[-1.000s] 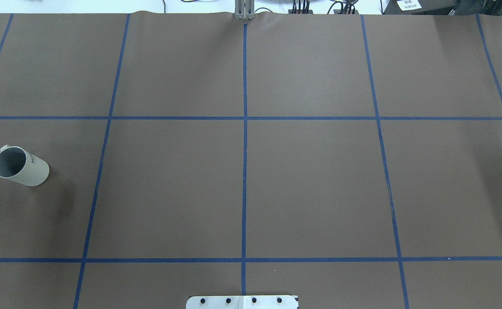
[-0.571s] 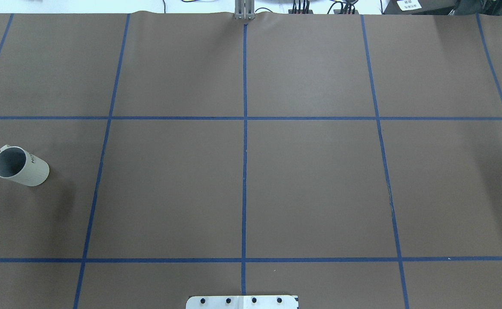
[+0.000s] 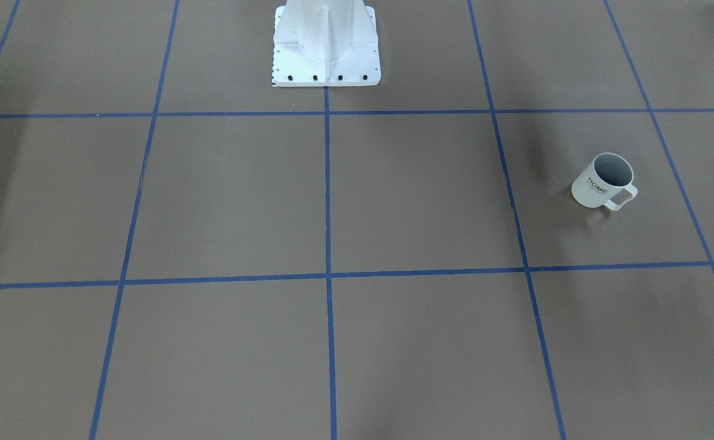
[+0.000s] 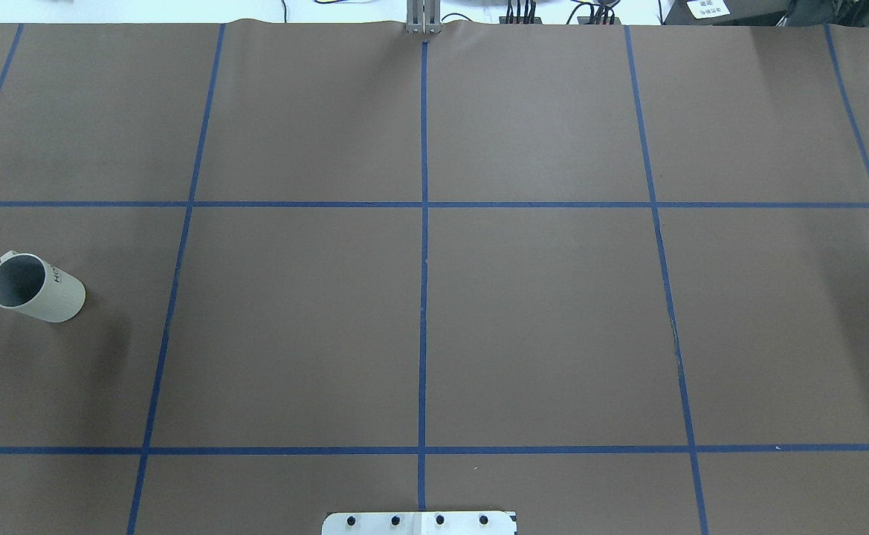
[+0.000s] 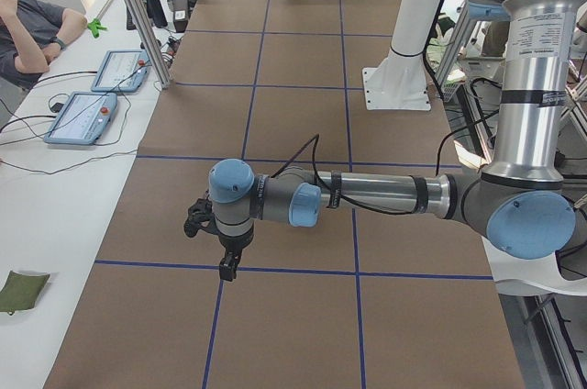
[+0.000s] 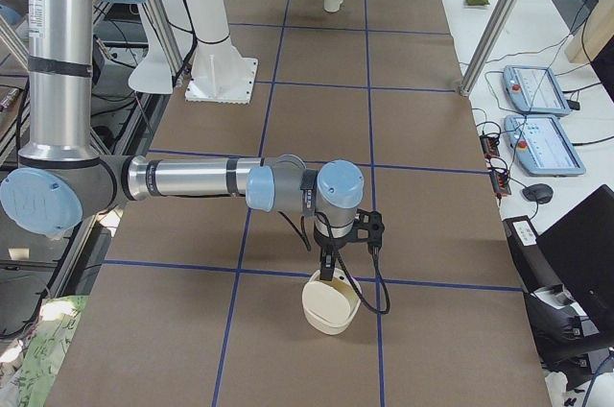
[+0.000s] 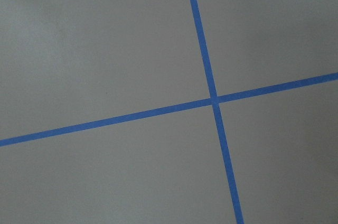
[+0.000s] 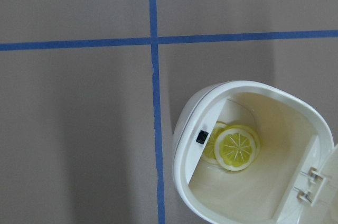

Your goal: Left arm hands cup to right arm to dump lemon

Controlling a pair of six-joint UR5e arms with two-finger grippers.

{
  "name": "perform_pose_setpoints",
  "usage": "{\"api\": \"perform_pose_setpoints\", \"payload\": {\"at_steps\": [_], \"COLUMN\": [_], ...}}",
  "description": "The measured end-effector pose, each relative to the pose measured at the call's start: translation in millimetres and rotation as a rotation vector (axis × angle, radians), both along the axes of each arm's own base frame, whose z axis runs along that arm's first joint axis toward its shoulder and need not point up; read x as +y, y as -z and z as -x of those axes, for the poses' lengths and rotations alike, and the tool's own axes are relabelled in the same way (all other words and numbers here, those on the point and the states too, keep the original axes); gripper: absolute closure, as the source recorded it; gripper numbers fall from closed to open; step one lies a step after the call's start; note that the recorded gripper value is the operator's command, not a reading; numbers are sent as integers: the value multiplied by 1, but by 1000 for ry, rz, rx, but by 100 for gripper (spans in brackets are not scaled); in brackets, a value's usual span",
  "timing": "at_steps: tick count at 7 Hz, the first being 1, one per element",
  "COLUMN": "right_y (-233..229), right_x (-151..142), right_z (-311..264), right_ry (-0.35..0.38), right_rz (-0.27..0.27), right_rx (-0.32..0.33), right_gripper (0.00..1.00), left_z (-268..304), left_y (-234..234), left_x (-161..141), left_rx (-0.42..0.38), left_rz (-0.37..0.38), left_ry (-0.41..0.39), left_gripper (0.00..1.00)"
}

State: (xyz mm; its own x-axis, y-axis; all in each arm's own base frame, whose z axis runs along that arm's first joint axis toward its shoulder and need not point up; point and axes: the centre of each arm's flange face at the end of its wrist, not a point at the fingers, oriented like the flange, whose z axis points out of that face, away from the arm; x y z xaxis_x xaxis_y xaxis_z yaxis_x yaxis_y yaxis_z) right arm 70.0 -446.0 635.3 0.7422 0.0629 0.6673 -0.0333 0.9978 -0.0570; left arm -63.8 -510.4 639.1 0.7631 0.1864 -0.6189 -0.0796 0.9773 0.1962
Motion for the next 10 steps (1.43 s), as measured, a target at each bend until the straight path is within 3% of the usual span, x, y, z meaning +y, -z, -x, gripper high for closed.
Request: {"api": "perform_pose_setpoints", "payload": {"at_steps": [5, 10], "right_y": [-1, 0], "right_x": [1, 0], "right_z": [-2, -2], "right_ry": [-56, -60], "right_rz": [49, 50], "right_rx": [9, 8], "right_gripper": [0, 0], "left_z": [0, 0], "left_y": [0, -1], "left_x": [0, 0], "left_rx": [5, 5], "left_rz": [34, 36], "left_ry": [40, 40], "left_gripper": [0, 0]}}
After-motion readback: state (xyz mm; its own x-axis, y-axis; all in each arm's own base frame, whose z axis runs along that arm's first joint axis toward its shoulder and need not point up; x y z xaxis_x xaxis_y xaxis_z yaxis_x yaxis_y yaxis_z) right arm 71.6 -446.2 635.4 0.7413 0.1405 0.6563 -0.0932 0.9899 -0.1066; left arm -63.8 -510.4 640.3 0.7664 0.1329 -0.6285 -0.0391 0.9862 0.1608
